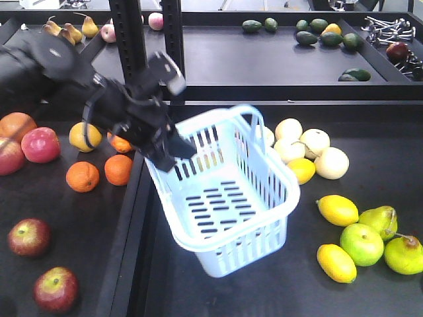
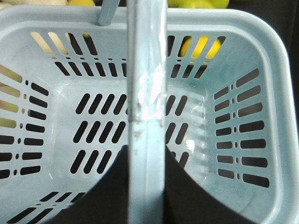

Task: Pick three apples into basket with both arms
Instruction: 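Close the left gripper on the handle and lift the basket, then raise the basket with the left gripper and hold it near the robot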

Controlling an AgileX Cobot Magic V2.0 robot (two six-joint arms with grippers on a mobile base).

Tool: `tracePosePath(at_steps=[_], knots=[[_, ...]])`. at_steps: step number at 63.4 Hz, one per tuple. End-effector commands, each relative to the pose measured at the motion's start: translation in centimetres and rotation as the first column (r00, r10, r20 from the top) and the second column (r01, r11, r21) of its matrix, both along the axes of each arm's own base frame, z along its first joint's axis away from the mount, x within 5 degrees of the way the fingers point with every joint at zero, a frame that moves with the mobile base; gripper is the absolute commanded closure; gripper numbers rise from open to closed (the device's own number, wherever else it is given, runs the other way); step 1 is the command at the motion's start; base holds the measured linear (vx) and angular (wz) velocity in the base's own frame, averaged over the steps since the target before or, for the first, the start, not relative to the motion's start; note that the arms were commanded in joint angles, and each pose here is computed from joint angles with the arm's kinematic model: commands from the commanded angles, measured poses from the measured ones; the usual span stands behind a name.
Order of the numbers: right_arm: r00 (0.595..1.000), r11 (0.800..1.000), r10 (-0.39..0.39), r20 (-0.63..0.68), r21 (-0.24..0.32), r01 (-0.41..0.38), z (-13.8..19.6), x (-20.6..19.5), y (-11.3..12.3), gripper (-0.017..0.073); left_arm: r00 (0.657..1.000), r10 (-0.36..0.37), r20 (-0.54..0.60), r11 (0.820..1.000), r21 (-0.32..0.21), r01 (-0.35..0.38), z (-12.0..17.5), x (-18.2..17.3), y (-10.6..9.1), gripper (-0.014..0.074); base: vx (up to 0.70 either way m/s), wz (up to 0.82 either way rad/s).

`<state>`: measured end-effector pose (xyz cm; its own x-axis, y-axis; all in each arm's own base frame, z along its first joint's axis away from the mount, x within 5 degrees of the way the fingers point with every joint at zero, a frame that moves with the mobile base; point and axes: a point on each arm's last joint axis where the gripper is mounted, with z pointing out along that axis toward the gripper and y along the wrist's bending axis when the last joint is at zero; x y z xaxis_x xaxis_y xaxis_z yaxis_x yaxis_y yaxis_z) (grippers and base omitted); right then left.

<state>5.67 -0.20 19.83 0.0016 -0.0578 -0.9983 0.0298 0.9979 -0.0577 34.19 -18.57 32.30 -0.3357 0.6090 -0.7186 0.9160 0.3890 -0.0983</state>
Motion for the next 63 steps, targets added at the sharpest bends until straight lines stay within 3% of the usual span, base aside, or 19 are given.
tracePosePath(at_steps=[1,20,40,48,56,63], knots=[[0.997,1.000,0.005,0.075,-0.025,-0.003,0.3,-0.1,0.1,0.0564,0.997,0.045,0.056,0.990,-0.133,-0.037,5.9,-2.8,0.6,0.0601,0.00,0.00],[0.997,1.000,0.005,0.075,-0.025,-0.003,0.3,-0.1,0.1,0.0564,0.999,0.053,-0.003,0.984,-0.169,-0.052,11.2,-9.1,2.7,0.0601,0.00,0.00],[0.997,1.000,0.005,0.075,-0.025,-0.003,0.3,-0.1,0.1,0.0564,0.985,0.117,0.125,0.955,-0.288,-0.077,16.4,-16.0,5.4,0.0601,0.00,0.00],[0.997,1.000,0.005,0.075,-0.025,-0.003,0.3,-0.1,0.1,0.0564,0.973,0.171,0.157,0.937,-0.333,-0.111,15.8,-18.5,6.6,0.0601,0.00,0.00],[0.997,1.000,0.005,0.075,-0.025,-0.003,0.3,-0.1,0.1,0.0564,0.964,0.237,0.125,0.917,-0.358,-0.179,12.6,-20.8,7.7,0.0601,0.00,0.00],[0.997,1.000,0.005,0.075,-0.025,-0.003,0.3,-0.1,0.1,0.0564,0.948,0.302,0.103,0.886,-0.398,-0.239,9.5,-22.9,8.9,0.0601,0.00,0.00]])
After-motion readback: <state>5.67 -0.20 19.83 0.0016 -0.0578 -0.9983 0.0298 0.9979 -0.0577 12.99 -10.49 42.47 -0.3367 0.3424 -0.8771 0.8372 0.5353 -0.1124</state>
